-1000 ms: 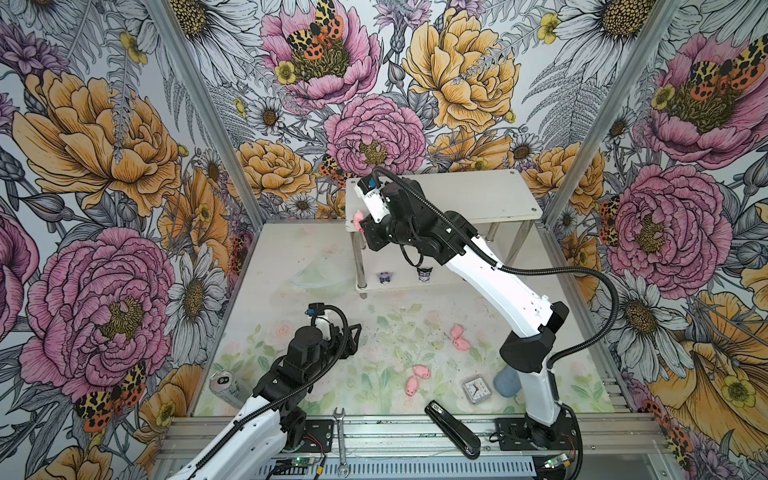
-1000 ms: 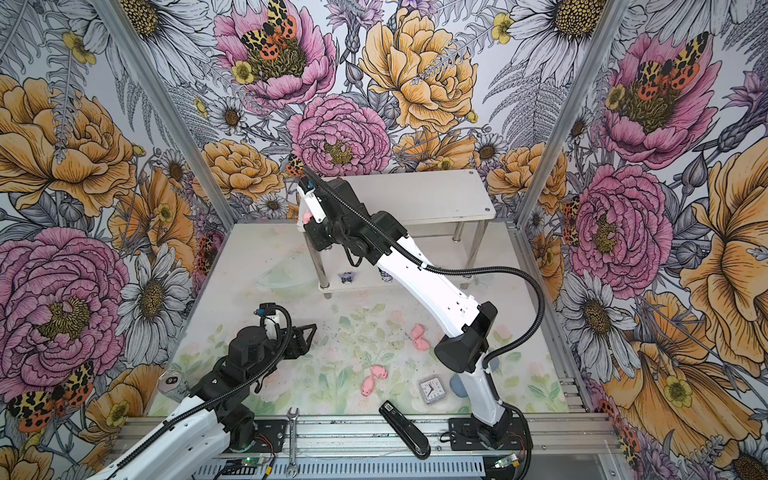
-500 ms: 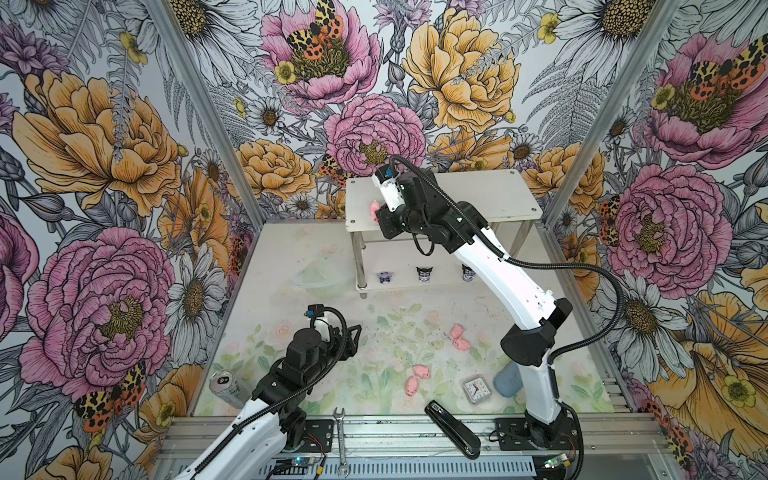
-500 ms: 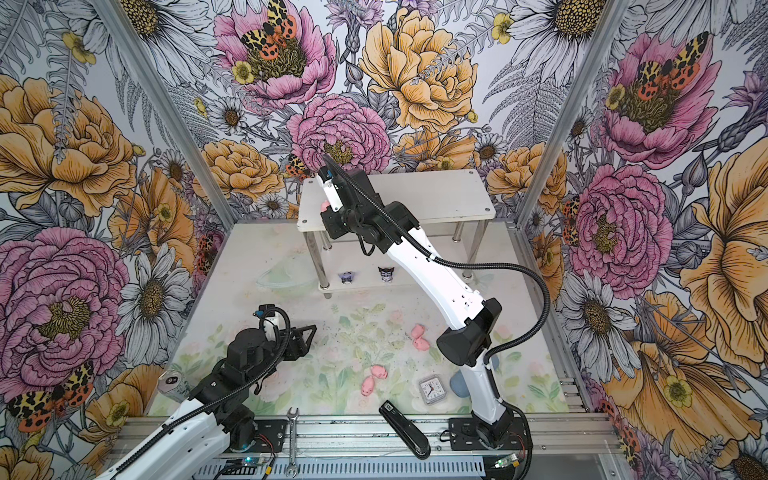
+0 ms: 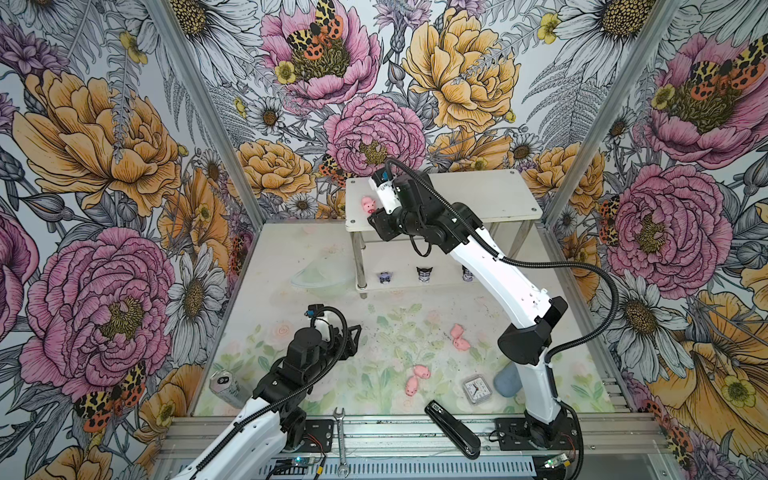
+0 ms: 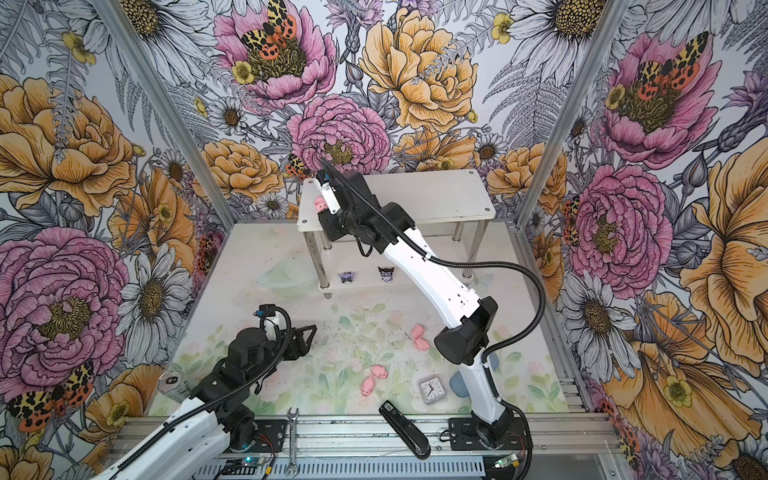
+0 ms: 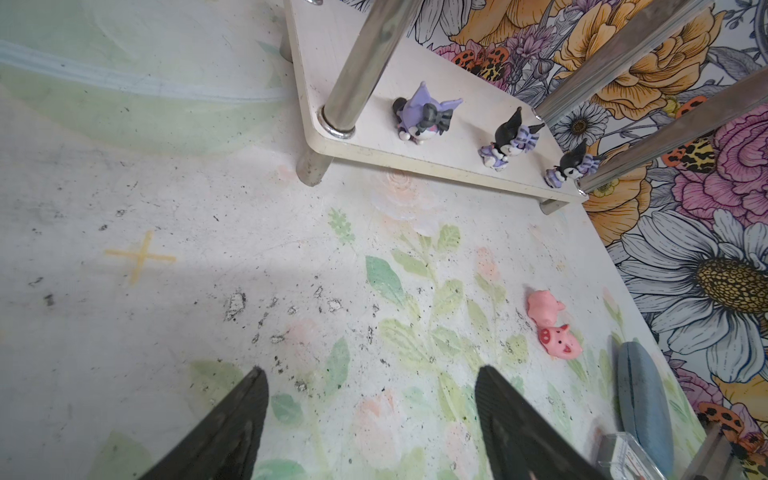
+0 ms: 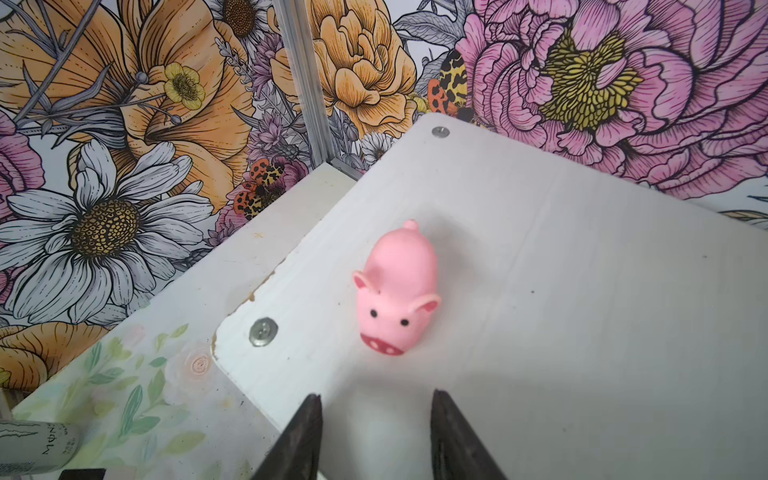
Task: Place and organize the plastic toys onto the shelf
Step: 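Set the pink pig on the shelf top and open the right gripper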
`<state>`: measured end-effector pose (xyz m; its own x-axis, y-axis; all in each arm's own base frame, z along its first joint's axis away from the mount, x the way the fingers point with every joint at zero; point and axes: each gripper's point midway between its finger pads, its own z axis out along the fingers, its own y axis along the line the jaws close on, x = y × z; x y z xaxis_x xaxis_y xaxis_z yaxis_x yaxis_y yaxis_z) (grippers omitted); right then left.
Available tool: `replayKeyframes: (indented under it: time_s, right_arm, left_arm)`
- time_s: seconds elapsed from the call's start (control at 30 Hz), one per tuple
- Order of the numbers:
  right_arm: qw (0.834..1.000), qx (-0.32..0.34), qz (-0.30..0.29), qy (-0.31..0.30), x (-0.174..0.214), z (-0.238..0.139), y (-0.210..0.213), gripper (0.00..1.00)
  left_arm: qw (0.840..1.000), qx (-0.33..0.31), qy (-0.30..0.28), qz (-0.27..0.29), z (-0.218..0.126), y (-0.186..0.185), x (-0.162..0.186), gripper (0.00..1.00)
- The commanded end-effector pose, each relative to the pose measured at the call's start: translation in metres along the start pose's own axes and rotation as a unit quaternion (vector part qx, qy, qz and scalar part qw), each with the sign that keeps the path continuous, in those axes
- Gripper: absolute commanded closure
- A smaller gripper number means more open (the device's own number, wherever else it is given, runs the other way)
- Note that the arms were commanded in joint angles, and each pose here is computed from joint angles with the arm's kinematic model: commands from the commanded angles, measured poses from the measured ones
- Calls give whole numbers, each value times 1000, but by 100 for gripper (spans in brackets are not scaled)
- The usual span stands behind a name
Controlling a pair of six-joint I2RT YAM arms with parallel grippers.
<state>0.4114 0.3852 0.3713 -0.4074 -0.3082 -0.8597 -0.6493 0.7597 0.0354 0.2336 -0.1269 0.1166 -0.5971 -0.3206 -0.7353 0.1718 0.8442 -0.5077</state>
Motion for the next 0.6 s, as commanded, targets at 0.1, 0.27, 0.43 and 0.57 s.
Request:
replayKeyframes:
  time_s: [0.1, 0.27, 0.43, 0.57]
  right_arm:
    - [1000, -4, 5, -17, -12, 0, -4, 47]
    - [1000, 6, 12, -26, -17, 14, -8, 41]
    - [999, 18, 16, -31, -17, 30, -12, 40]
    - [999, 25, 21, -38, -17, 39, -15, 39]
  left_arm:
    - [1000, 4, -9, 2, 0, 1, -3, 20]
    - [1000, 5, -13, 1, -2, 1, -4, 19]
    - [1000, 4, -13, 0, -1, 1, -3, 19]
    - [1000, 5, -13, 0, -1, 1, -3, 19]
